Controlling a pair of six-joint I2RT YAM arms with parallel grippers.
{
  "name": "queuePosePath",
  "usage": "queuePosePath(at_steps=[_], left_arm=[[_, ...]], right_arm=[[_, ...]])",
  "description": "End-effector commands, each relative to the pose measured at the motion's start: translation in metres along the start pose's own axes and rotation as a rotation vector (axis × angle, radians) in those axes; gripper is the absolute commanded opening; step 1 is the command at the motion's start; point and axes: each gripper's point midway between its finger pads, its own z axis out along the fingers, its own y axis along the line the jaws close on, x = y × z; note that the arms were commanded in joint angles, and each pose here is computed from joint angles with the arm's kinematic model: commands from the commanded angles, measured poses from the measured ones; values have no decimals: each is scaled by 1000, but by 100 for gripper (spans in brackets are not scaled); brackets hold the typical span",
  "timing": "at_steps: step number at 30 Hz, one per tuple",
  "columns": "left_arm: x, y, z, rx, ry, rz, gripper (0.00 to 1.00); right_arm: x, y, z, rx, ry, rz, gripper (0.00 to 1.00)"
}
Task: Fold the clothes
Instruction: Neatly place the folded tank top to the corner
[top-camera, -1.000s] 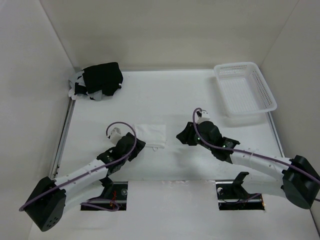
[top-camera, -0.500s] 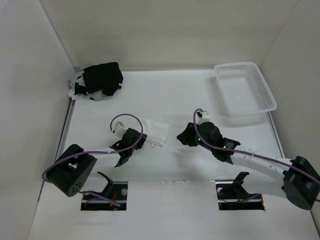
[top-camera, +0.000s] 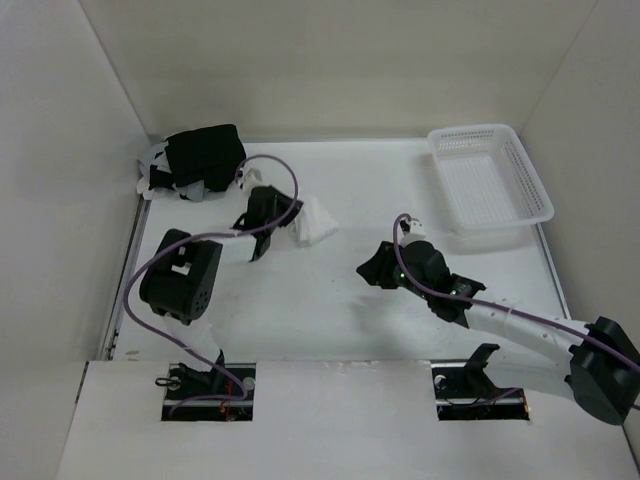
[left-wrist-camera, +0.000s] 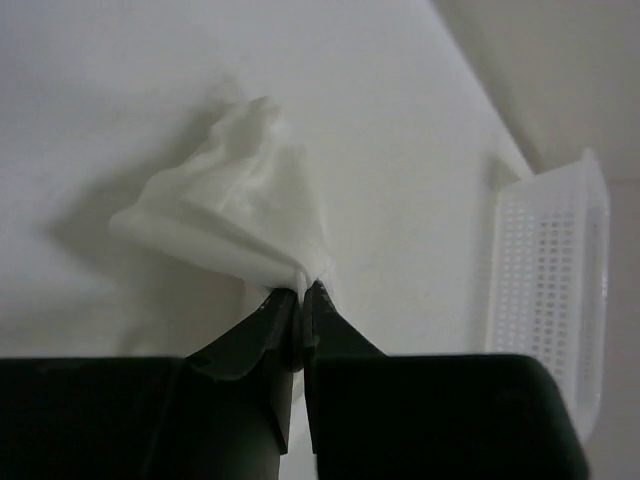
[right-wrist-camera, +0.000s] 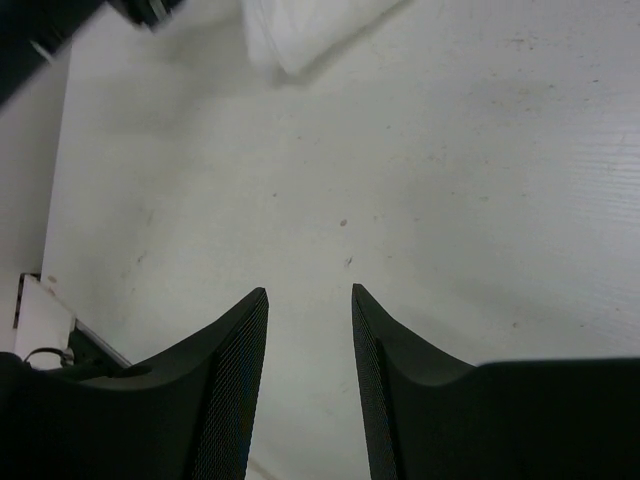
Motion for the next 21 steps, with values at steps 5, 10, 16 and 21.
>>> queuePosePath(at_steps=[5,10,16,21], left_arm=[[-130,-131,33,270,-117,143,0],[-255,-111,18,196,-322,126,0],[-356,26,3,-39,-490,-16,22],[-362,151,-20,-221,-601,-279,65]], right_arm=[[-21,-1,7,-17,-25,11,44],[-22,2,13,-24,-2,-13,45],[-20,6,18,-39,20,-24,45],[-18,8,20,-43,28,-32,45]])
